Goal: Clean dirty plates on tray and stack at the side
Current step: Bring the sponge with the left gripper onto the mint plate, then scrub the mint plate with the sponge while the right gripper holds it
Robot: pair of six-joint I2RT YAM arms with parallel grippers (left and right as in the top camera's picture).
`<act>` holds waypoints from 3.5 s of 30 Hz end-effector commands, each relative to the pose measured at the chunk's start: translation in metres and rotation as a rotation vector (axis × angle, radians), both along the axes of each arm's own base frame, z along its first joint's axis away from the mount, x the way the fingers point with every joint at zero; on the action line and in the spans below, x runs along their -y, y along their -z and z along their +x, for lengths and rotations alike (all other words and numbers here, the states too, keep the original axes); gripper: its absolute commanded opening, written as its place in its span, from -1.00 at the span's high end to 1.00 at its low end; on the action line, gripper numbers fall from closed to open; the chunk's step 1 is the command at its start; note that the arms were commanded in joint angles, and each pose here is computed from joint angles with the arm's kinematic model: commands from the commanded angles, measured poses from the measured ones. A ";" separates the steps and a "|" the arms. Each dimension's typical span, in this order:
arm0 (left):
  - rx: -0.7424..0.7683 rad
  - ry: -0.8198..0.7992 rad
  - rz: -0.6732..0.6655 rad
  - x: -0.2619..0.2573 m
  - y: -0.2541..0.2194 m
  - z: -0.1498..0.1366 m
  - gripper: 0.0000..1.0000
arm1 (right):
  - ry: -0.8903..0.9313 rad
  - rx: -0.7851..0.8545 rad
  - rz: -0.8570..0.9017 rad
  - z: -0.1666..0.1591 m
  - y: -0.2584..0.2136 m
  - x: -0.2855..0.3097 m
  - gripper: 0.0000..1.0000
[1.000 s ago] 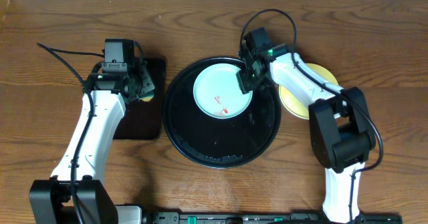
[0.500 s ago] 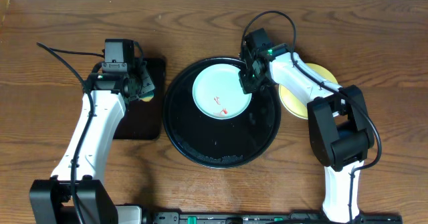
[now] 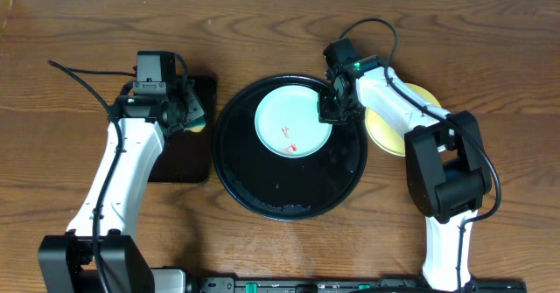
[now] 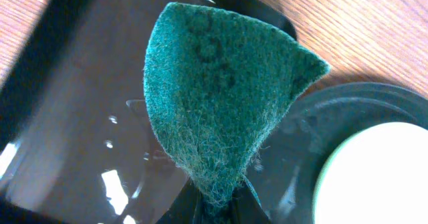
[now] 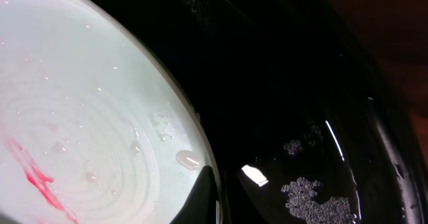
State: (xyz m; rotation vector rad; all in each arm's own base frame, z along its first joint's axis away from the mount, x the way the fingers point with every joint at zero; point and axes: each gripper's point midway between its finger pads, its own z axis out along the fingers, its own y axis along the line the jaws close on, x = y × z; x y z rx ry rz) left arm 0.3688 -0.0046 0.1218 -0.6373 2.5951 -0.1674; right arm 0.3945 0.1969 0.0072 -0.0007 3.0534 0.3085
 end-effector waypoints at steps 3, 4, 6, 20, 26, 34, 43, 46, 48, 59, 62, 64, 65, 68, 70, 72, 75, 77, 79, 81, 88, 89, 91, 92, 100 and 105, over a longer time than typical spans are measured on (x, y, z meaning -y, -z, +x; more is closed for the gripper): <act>-0.038 0.035 -0.061 0.028 0.013 -0.004 0.85 | -0.015 -0.014 0.007 -0.007 0.006 -0.012 0.98; -0.047 0.041 -0.066 0.034 0.016 -0.005 0.85 | -0.019 -0.011 0.008 -0.008 0.006 -0.014 0.98; -0.066 0.053 -0.078 0.049 0.022 -0.006 0.85 | -0.038 -0.004 0.009 -0.008 0.006 -0.017 0.98; -0.179 0.318 -0.216 0.157 0.086 -0.012 0.85 | -0.051 0.003 0.011 -0.008 0.006 -0.021 0.98; -0.226 0.294 -0.214 0.158 0.107 -0.010 0.85 | -0.052 -0.002 0.009 -0.010 0.006 -0.020 0.98; -0.247 0.308 -0.209 0.161 0.111 -0.016 0.85 | -0.058 0.000 0.009 -0.009 0.006 -0.020 0.98; -0.202 0.384 -0.209 0.190 0.107 -0.017 0.85 | -0.058 0.000 0.009 -0.009 0.006 -0.020 0.98; -0.135 0.375 -0.184 0.189 0.103 -0.002 0.85 | -0.058 0.001 0.009 -0.009 0.006 -0.020 0.98; -0.077 0.339 -0.113 0.179 0.101 0.013 0.85 | -0.058 0.001 0.009 -0.009 0.006 -0.020 0.98; -0.049 0.302 -0.005 0.164 0.102 0.019 0.85 | -0.058 0.000 0.009 -0.009 0.006 -0.020 0.98; -0.106 0.419 -0.124 0.190 0.103 0.001 0.86 | -0.058 0.000 0.009 -0.009 0.006 -0.020 0.97; -0.151 0.473 -0.232 0.207 0.101 -0.013 0.85 | -0.058 0.000 0.009 -0.009 0.006 -0.020 0.98; -0.170 0.488 -0.268 0.212 0.100 -0.019 0.85 | -0.058 0.000 0.009 -0.009 0.006 -0.020 0.97; -0.189 0.508 -0.314 0.219 0.098 -0.024 0.85 | -0.058 0.001 0.009 -0.009 0.006 -0.020 0.98; -0.156 0.491 -0.274 0.214 0.098 -0.016 0.85 | -0.058 0.002 0.009 -0.009 0.006 -0.020 0.98; -0.095 0.457 -0.198 0.204 0.098 0.000 0.85 | -0.058 0.003 0.010 -0.009 0.006 -0.020 0.98; 0.015 0.378 -0.052 0.182 0.094 0.029 0.85 | -0.058 0.001 0.008 -0.009 0.006 -0.020 0.98; 0.064 0.327 0.033 0.168 0.090 0.041 0.85 | -0.058 -0.001 0.008 -0.010 0.006 -0.020 0.98; 0.088 0.287 0.099 0.155 0.088 0.048 0.85 | -0.058 -0.003 0.007 -0.010 0.006 -0.020 0.98; 0.071 0.281 0.118 0.151 0.090 0.044 0.85 | -0.058 -0.003 0.007 -0.010 0.006 -0.020 0.98; -0.150 0.507 -0.230 0.203 0.096 -0.015 0.85 | -0.065 -0.001 0.007 -0.010 0.006 -0.020 0.98; -0.161 0.530 -0.289 0.211 0.093 -0.019 0.85 | -0.066 -0.001 0.007 -0.010 0.006 -0.020 0.98; -0.177 0.569 -0.383 0.225 0.086 -0.027 0.85 | -0.065 -0.001 0.007 -0.010 0.006 -0.020 0.98; -0.179 0.573 -0.393 0.226 0.085 -0.028 0.85 | -0.065 -0.001 0.007 -0.010 0.006 -0.020 0.98; 0.034 0.422 -0.076 0.183 0.087 0.032 0.85 | -0.065 -0.004 0.006 -0.011 0.006 -0.020 0.97; 0.111 0.269 0.181 0.135 0.080 0.055 0.85 | -0.065 -0.010 0.004 -0.012 0.007 -0.019 0.97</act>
